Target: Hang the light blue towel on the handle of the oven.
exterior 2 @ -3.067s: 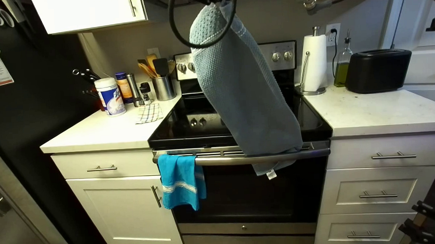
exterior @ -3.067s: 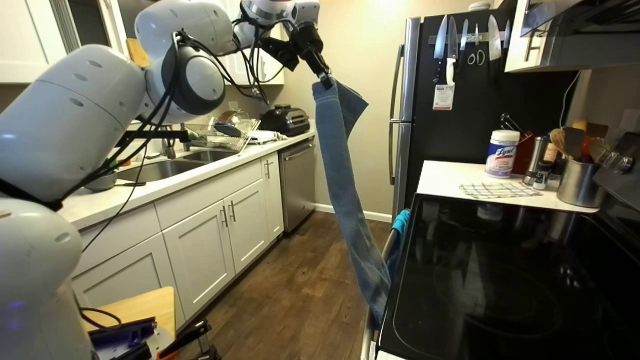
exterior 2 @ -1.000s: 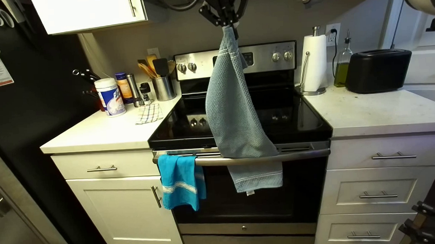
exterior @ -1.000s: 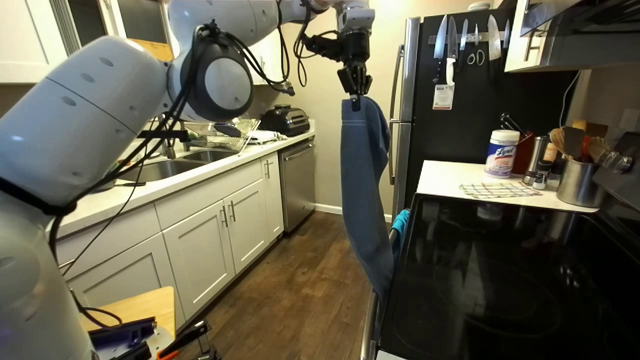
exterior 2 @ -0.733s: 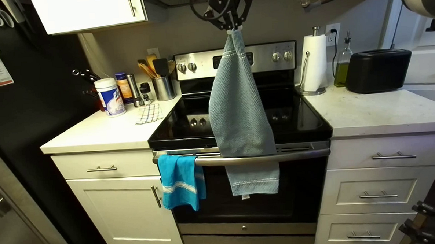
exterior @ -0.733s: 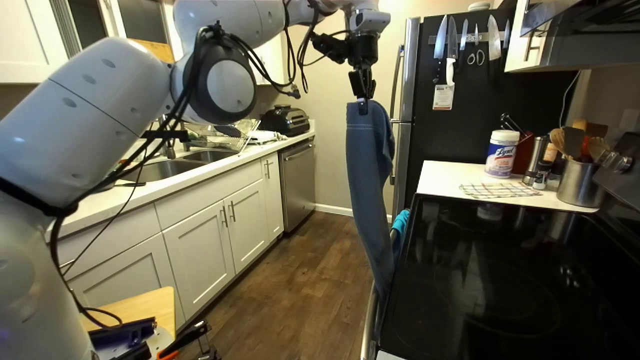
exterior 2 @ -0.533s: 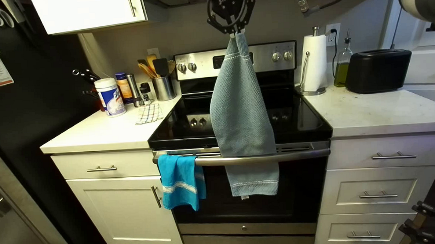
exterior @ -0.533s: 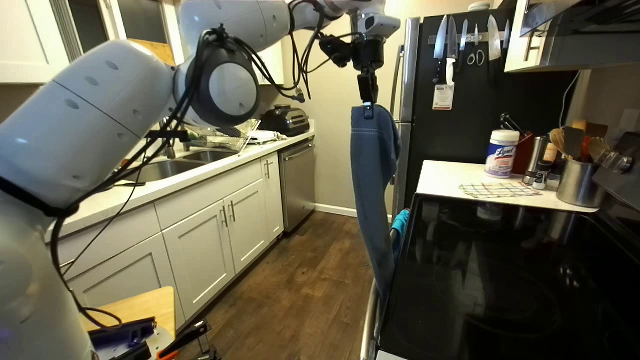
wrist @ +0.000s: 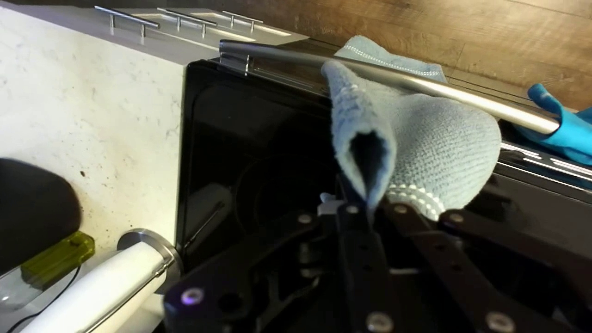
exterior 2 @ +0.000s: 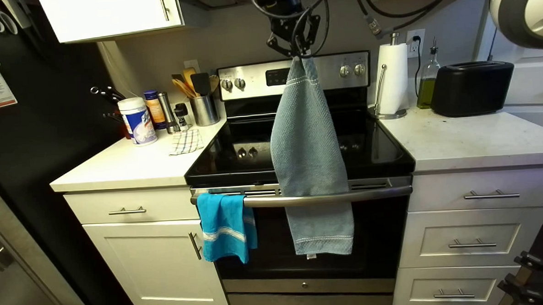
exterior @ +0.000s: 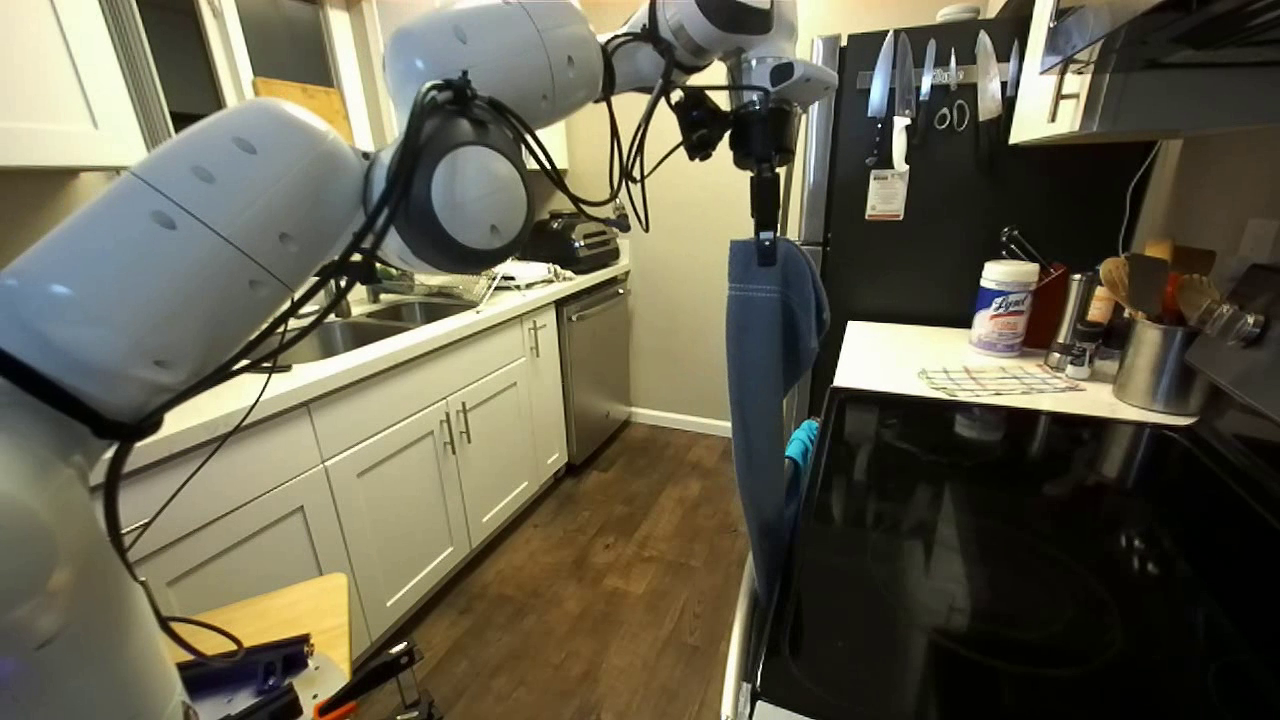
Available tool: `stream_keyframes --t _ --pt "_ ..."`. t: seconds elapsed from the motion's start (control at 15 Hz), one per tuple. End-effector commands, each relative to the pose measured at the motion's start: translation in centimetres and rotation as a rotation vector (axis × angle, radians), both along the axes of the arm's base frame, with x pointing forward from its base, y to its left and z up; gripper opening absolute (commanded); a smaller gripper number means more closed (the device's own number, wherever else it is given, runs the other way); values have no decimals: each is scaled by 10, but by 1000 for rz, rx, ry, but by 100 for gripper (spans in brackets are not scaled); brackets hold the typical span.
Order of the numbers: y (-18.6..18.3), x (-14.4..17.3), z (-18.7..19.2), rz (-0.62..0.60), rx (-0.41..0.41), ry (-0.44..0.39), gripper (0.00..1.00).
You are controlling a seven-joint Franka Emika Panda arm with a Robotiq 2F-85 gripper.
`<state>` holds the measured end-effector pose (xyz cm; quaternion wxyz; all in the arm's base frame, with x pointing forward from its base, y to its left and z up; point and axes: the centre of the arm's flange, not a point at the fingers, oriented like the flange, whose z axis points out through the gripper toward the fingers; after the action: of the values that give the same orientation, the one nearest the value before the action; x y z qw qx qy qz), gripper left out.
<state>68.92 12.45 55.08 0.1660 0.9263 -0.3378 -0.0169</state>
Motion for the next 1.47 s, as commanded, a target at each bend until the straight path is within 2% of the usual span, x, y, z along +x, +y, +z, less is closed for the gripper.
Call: stream_keyframes --t 0.0,0.47,0.73,1.07,1.4 --pt "-25 -56 -46 85 -41 8 1" --pt "-22 -44 -77 142 -90 32 1" --pt "5 -41 -95 201 -175 54 1" --pt "82 -47 -109 365 -316 29 1" --pt "172 -72 -136 510 -361 29 1"
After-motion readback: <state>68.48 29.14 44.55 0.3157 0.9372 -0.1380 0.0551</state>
